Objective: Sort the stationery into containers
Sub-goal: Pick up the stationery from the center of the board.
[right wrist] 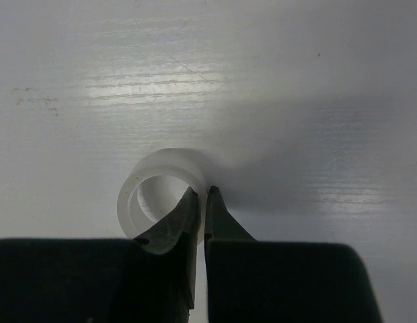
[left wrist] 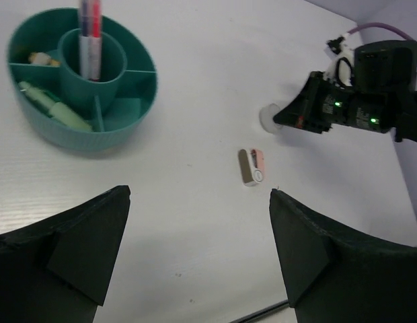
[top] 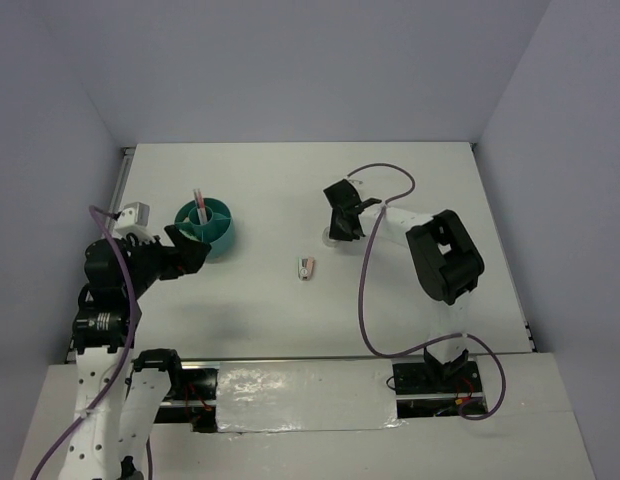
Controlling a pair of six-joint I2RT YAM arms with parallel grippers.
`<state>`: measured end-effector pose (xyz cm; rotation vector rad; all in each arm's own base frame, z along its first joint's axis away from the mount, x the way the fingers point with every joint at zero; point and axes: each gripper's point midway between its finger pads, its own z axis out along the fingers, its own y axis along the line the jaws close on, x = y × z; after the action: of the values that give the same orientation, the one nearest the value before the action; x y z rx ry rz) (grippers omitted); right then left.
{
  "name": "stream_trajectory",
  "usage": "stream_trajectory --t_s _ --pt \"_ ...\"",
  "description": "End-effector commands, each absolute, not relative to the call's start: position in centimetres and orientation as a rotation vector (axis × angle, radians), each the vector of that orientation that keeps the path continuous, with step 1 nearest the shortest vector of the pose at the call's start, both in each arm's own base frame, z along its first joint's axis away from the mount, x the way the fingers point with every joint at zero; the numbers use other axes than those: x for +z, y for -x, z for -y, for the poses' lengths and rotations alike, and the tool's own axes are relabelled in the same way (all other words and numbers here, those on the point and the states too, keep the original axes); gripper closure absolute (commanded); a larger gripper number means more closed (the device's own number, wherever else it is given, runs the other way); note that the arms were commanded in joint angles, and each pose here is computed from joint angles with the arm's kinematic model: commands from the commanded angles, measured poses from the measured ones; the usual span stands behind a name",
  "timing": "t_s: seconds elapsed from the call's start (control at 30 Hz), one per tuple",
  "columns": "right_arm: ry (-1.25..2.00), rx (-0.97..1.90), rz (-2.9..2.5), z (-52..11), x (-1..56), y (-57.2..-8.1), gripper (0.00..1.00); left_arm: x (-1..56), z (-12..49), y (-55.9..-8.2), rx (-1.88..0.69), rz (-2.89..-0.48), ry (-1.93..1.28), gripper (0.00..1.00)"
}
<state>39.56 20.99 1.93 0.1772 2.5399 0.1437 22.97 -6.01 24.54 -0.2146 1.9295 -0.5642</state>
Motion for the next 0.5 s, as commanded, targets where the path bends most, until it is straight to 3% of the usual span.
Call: stream_trajectory --t_s 0.0,0.17,0.47 --pt "-0.172 0.230 -2.515 -22.3 3.6 -38.6 1.00 25.1 9.1 -23.5 -0.768 -1.909 0.085 0.04" --pt "-0.130 0.399 -2.383 -26.3 10.6 -36.4 1.00 25.3 13.4 -25.1 -0.985 -1.912 0.062 0.05" --pt "0.003 0.649 -2.247 -31.4 19.1 -31.9 1.00 25.7 18.6 -27.8 -1.041 -1.972 0.085 0.13"
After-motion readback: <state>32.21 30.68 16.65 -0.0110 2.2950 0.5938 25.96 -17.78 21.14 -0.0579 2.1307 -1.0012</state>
